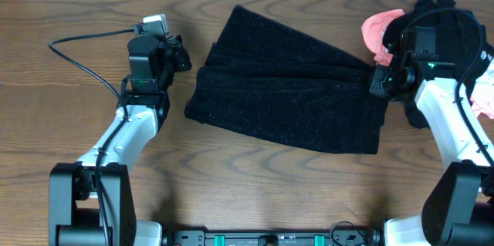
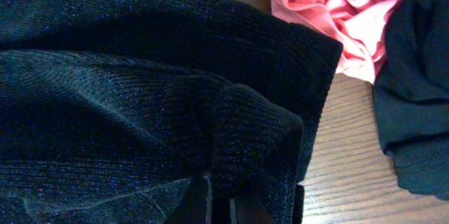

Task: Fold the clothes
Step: 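Release the folded edge and raise both grippers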

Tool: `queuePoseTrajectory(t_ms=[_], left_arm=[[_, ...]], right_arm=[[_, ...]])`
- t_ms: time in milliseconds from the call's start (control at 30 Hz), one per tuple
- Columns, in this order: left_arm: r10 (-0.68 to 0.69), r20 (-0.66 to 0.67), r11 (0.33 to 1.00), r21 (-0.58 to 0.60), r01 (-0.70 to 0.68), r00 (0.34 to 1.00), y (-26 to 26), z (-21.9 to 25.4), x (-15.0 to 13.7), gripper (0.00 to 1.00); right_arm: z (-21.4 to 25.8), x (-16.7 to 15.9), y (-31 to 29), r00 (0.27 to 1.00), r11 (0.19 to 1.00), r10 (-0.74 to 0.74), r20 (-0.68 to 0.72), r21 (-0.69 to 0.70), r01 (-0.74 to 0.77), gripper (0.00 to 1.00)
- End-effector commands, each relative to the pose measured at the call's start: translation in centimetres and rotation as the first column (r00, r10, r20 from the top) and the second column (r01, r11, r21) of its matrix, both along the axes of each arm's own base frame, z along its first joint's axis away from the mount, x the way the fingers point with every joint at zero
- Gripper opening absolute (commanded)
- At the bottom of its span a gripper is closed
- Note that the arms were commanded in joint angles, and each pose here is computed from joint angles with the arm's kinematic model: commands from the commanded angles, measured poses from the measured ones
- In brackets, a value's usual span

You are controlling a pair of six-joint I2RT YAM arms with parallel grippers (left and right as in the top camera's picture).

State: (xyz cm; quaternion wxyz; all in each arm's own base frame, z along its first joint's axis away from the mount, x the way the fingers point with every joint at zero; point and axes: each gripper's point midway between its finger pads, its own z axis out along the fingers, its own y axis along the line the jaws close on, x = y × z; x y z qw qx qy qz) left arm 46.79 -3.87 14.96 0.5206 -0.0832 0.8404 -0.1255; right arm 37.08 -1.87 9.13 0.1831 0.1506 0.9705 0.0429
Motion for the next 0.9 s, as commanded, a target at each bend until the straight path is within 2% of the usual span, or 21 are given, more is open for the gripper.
queuePoseTrajectory(t_ms=[0,100,133,167,200,267,300,367,467,567,667,767,833,867], left_arm=[[0.027,-0.027,1.000,-0.005,-0.027,0.999,0.5,-0.3,0.2,0.16],[0.028,-0.095,1.000,0.001,-0.029,0.995,0.6,-1.5,-0.5,0.17],[0.028,-0.119,1.000,0.003,-0.028,0.992,0.6,-1.9,-0.7,0.17],[0.029,-0.136,1.000,0.005,-0.028,0.990,0.6,-2.0,-0.9,0.17],[0.028,-0.151,1.000,0.006,-0.027,0.988,0.6,-2.1,-1.0,0.17],[0.023,-0.184,1.000,0.019,-0.020,0.983,0.6,-2.2,-1.2,0.17],[0.017,-0.200,0.999,0.031,-0.011,0.980,0.6,-2.2,-1.3,0.17],[0.004,-0.232,0.998,0.058,0.010,0.973,0.6,-2.1,-1.5,0.17],[-0.015,-0.276,0.995,0.095,0.043,0.961,0.6,-1.5,-1.7,0.17],[-0.023,-0.316,0.992,0.110,0.060,0.949,0.6,-0.5,-1.9,0.17],[-0.019,-0.353,0.992,0.109,0.061,0.935,0.8,0.4,-2.3,0.17],[-0.012,-0.403,0.992,0.107,0.060,0.915,1.1,0.8,-3.0,0.17],[-0.004,-0.437,0.993,0.106,0.056,0.899,1.5,0.8,-3.7,0.17],[0.001,-0.459,0.993,0.106,0.053,0.889,1.7,0.7,-4.1,0.17]], right_arm=[[-0.3,0.4,-0.7,1.000,0.999,0.031,0.003,-0.039,-0.031,0.01],[-0.2,0.7,-0.8,0.998,0.996,0.067,0.015,-0.056,-0.066,0.01],[-0.1,0.9,-0.8,0.997,0.995,0.077,0.024,-0.063,-0.076,0.06],[0.1,1.1,-0.9,0.996,0.994,0.086,0.032,-0.068,-0.084,0.21],[0.3,1.3,-0.9,0.995,0.993,0.091,0.040,-0.073,-0.088,0.40],[0.9,1.8,-1.0,0.993,0.992,0.099,0.058,-0.079,-0.094,0.68],[1.5,2.2,-1.0,0.993,0.992,0.099,0.070,-0.082,-0.093,0.76],[2.6,2.8,-1.0,0.991,0.992,0.101,0.092,-0.081,-0.093,0.82],[4.8,3.7,0.5,0.976,0.985,0.172,0.136,-0.030,-0.170,0.78],[6.4,4.1,3.5,0.951,0.962,0.249,0.183,0.063,-0.264,0.66],[6.3,3.6,6.8,0.929,0.930,0.317,0.189,0.129,-0.344,0.35],[5.0,2.7,9.7,0.915,0.907,0.378,0.140,0.145,-0.396,0.11],[3.7,2.3,11.4,0.905,0.894,0.413,0.099,0.144,-0.424,0.01],[3.0,2.2,12.0,0.905,0.895,0.418,0.077,0.138,-0.425,0.01]])
